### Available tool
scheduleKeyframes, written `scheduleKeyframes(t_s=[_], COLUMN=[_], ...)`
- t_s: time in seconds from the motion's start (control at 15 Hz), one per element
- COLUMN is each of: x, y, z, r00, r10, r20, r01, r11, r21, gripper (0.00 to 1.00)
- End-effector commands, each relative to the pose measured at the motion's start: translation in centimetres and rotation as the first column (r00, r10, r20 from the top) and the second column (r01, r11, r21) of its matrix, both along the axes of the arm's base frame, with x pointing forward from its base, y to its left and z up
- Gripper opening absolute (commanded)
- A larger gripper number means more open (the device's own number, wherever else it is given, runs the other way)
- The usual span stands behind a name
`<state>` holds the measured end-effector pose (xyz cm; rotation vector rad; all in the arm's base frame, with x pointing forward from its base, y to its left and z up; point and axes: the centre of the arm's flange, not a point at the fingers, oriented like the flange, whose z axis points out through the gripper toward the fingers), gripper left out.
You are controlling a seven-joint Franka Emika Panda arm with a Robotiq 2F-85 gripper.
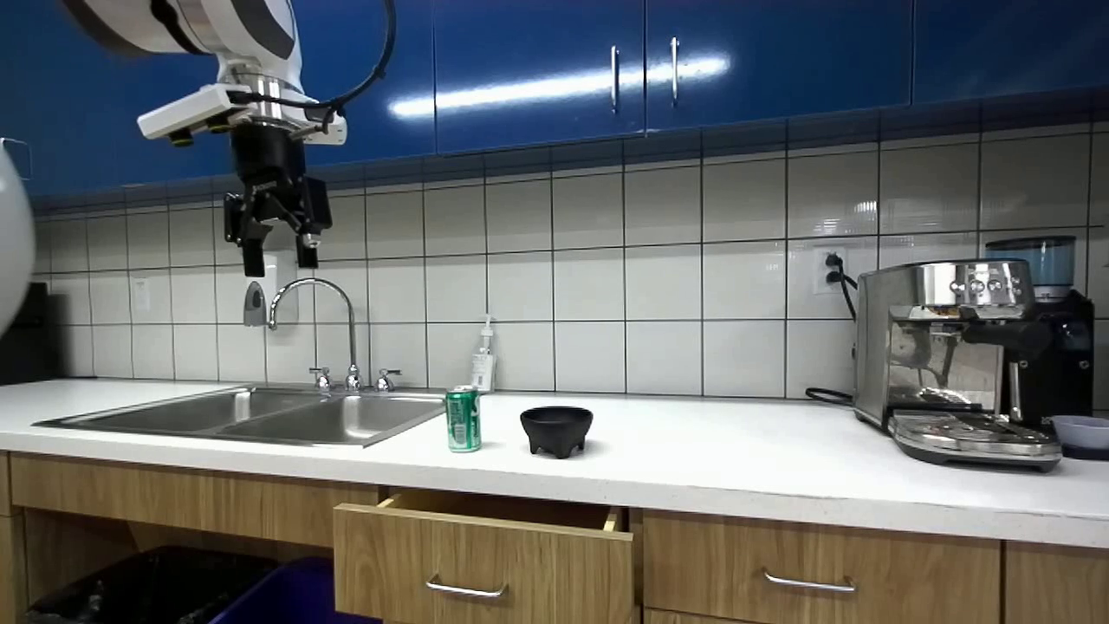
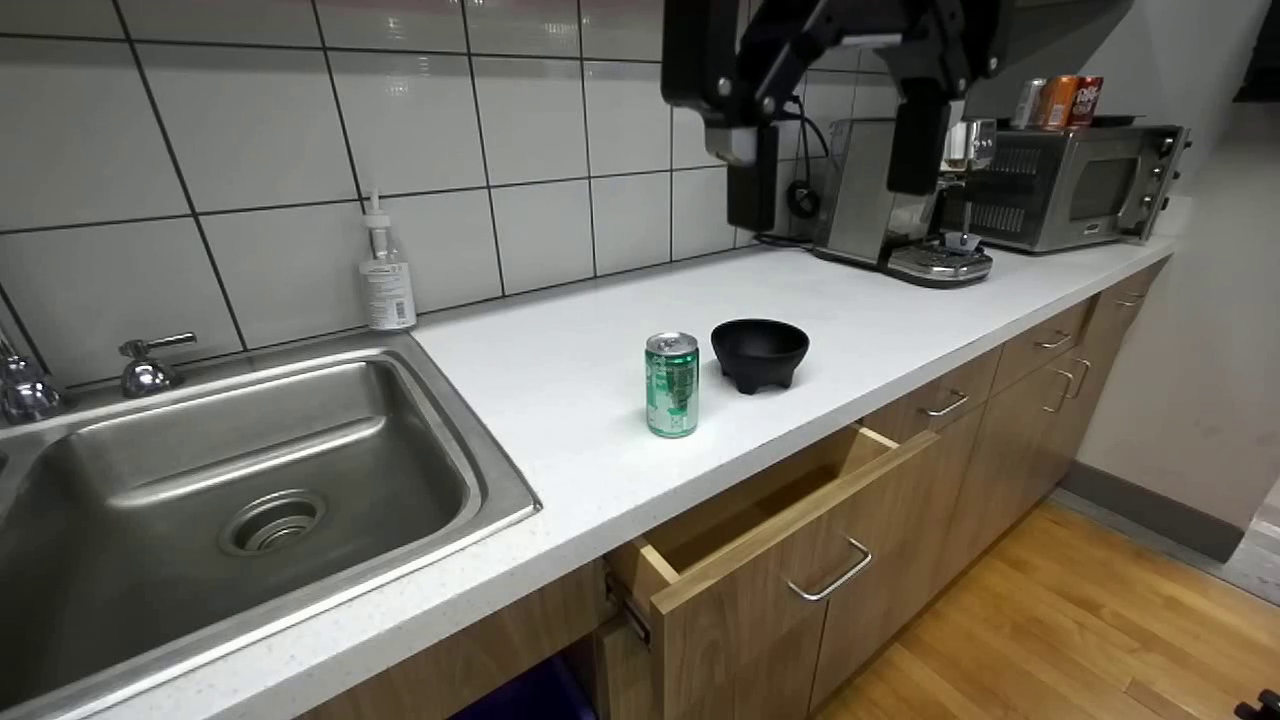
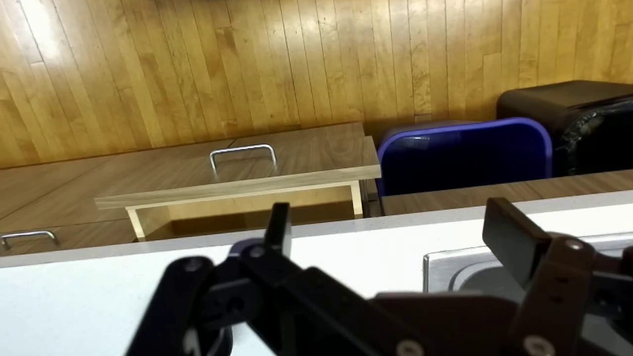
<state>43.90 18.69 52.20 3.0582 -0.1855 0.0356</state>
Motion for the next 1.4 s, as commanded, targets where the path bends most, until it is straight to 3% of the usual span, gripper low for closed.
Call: scheduleKeyframes(t_s=[0.0, 1.07, 1.13, 1.2, 1.27, 1.33], x=[0.6, 5.8, 5.9, 6.1, 5.6, 5.7], y=[-0.9, -6.8, -7.0, -7.4, -6.5, -6.8], z=[-1.0, -8.4, -8.7, -9.2, -8.8, -9.1], r00=[1.0, 0.999, 1.0, 1.0, 0.999, 0.999], r10=[0.008, -0.024, -0.018, -0.009, -0.04, -0.039], r20=[0.018, 0.043, 0.023, -0.008, 0.011, 0.002], r01=[-0.008, 0.025, 0.018, 0.01, 0.04, 0.039], r11=[0.999, 0.999, 1.0, 0.999, 0.999, 0.999], r21=[-0.033, -0.03, -0.02, 0.043, -0.005, 0.001], gripper=[1.0, 1.0, 1.0, 1.0, 1.0, 1.0])
